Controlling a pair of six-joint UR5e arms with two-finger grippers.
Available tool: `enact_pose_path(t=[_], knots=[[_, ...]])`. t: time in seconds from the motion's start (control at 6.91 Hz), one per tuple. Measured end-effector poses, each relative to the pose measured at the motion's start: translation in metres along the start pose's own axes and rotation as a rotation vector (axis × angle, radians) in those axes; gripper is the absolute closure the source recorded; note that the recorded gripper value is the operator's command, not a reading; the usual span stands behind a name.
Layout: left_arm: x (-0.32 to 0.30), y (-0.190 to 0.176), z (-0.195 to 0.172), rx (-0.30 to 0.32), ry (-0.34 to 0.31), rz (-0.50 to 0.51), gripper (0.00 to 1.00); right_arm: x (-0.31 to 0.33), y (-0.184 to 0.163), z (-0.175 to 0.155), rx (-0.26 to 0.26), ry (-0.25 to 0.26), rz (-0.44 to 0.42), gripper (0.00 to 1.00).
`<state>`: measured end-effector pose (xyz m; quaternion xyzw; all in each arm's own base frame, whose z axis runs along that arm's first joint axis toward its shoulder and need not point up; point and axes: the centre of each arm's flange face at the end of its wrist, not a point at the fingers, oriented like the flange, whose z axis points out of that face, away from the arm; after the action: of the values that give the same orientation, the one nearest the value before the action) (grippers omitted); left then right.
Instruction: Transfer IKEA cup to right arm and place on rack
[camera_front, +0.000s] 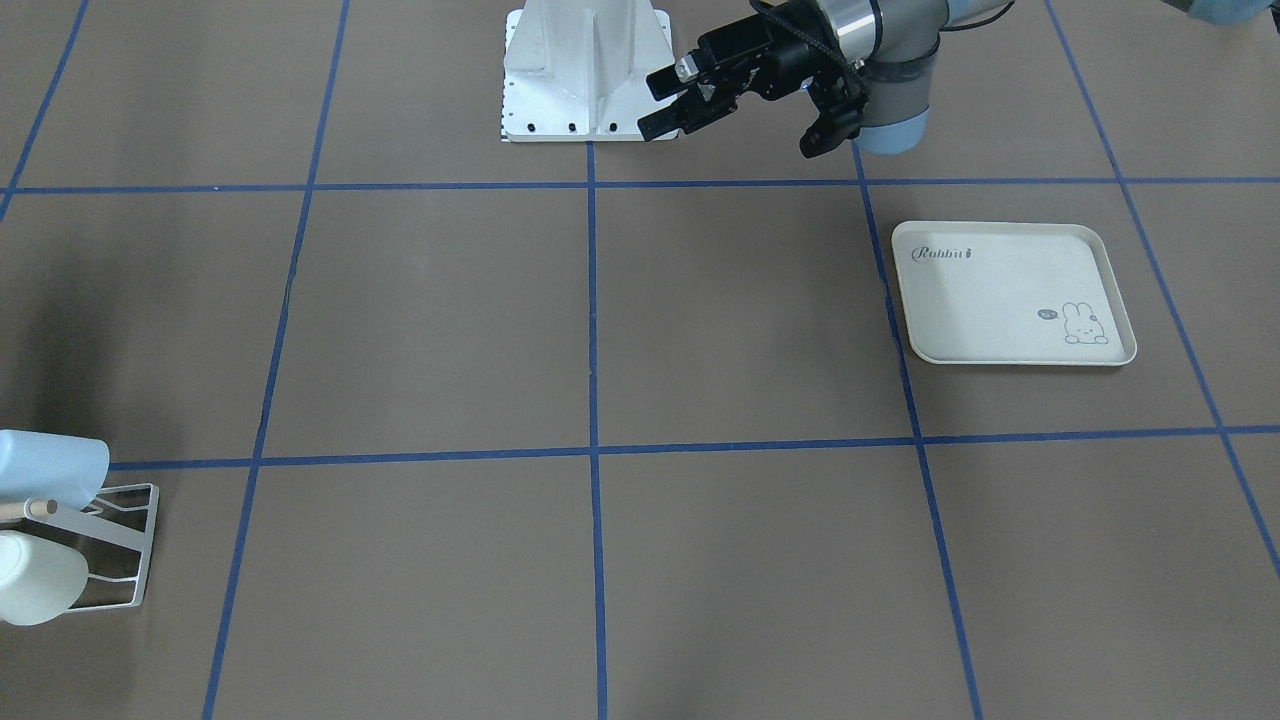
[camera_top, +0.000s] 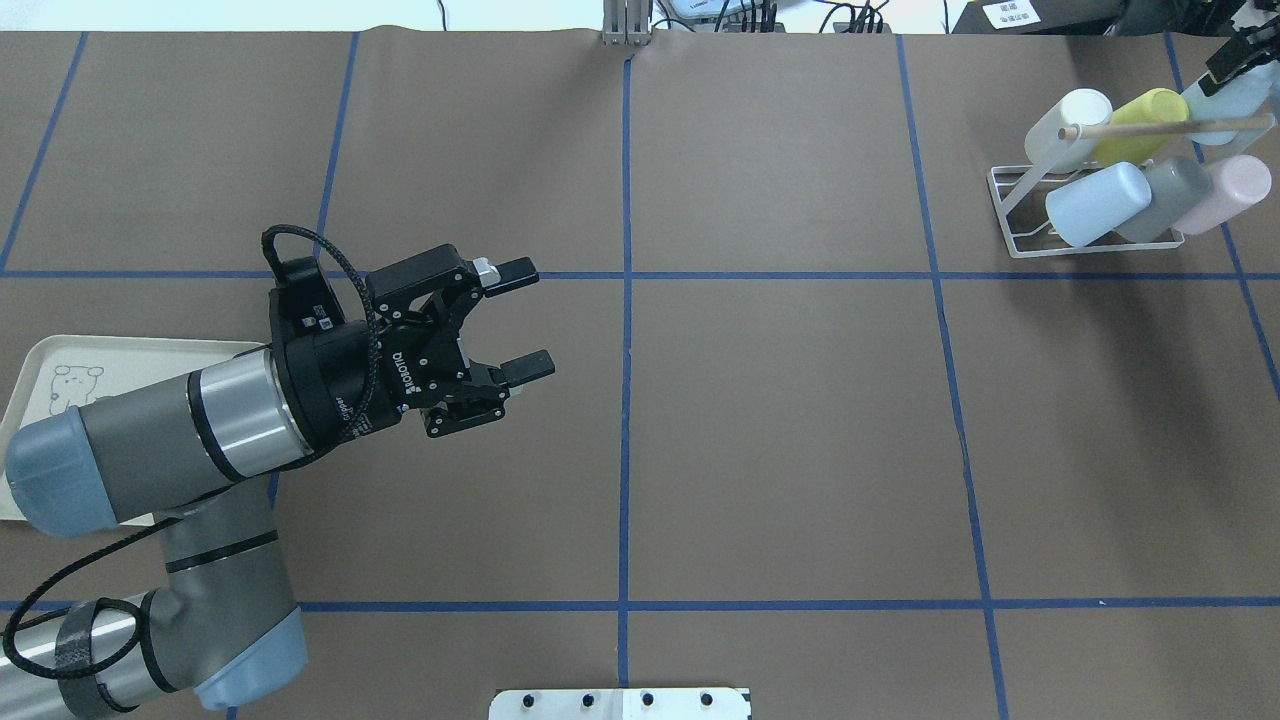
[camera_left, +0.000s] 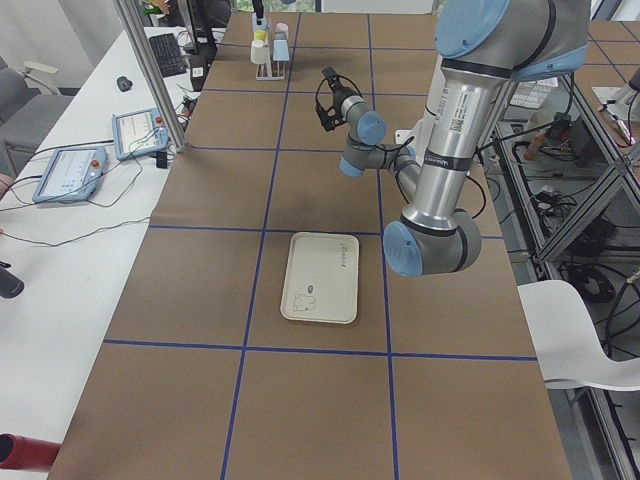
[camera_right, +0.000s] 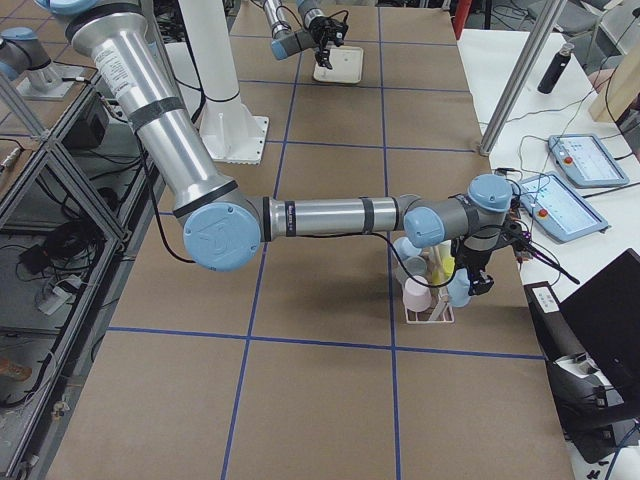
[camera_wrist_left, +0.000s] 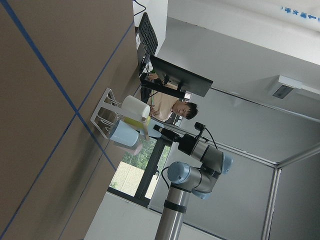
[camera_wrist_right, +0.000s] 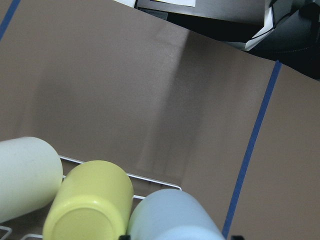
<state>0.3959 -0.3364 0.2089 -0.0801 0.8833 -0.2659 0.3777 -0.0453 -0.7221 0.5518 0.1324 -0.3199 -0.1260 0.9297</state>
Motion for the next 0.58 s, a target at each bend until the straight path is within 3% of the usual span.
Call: enact_pose_path(t=[0.14,0.29,0.43,0.58], knots=[[0.0003,0.0002,0.0,0.0,0.001,0.0,0.0,-0.0017,0.0006,0.0046,-0.007,-0.001,-0.001,0.87],[0.0009,0.0004,0.0001,-0.001,0.002,0.0,0.0,-0.0022,0.0016,0.0092,-0.015,-0.002,0.0,0.79],[0.0013,0.0004,0.0002,-0.001,0.003,0.0,0.0,-0.002,0.0023,0.0123,-0.021,0.0,0.001,0.01],[0.0016,0.0004,0.0003,-0.001,0.003,0.0,0.0,-0.0018,0.0025,0.0146,-0.025,0.001,0.002,0.0]])
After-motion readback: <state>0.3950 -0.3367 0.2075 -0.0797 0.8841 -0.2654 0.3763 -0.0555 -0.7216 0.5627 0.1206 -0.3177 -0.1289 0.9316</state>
